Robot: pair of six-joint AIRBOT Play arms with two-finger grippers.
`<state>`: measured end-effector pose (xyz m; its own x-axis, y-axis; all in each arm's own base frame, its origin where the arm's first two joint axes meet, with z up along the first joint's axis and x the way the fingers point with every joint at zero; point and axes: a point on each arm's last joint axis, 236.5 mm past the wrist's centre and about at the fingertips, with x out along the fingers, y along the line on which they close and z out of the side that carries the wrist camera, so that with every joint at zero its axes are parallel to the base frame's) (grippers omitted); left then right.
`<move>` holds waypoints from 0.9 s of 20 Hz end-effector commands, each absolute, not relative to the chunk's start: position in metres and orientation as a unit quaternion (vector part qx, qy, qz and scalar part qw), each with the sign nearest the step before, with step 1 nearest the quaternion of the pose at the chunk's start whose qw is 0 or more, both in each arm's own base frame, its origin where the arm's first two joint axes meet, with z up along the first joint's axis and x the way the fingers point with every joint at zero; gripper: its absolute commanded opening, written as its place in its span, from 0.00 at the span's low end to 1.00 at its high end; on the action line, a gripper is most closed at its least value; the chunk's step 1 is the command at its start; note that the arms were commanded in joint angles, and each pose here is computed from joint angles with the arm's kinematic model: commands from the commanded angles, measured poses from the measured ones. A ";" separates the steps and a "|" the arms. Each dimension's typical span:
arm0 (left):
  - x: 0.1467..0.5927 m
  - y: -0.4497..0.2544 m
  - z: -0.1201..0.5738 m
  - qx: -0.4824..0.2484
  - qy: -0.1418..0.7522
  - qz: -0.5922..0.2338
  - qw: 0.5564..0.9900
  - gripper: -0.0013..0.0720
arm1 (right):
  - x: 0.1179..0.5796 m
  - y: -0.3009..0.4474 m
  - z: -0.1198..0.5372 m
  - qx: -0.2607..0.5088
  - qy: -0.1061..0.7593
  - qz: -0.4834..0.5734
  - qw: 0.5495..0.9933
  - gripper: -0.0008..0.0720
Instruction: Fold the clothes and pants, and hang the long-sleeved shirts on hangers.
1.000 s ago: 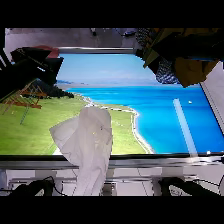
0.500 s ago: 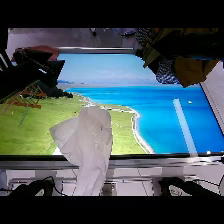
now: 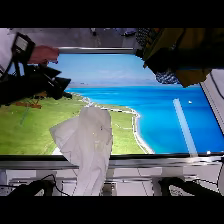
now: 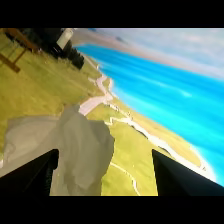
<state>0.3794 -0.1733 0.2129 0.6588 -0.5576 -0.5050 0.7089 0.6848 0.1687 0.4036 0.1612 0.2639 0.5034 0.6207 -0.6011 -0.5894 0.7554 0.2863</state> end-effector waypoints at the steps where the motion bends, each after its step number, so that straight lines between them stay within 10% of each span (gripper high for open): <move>1: 0.364 -0.170 0.136 0.179 0.330 -0.379 0.846 0.71 | 0.395 0.186 0.172 0.010 0.412 0.399 0.819 0.96; 8: 0.362 -0.203 0.011 0.045 0.466 -0.417 0.779 0.71 | 0.333 0.249 -0.007 -0.138 0.462 0.433 0.762 0.85; 18: 0.351 -0.204 -0.052 0.023 0.539 -0.427 0.726 0.71 | 0.260 0.297 -0.046 -0.187 0.475 0.491 0.705 0.85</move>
<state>0.3596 -0.2023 -0.0458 0.1036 -0.5883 -0.8020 0.6409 0.6561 -0.3985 0.2719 0.2842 -0.0404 0.0699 0.5158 -0.8539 -0.8475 0.4822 0.2219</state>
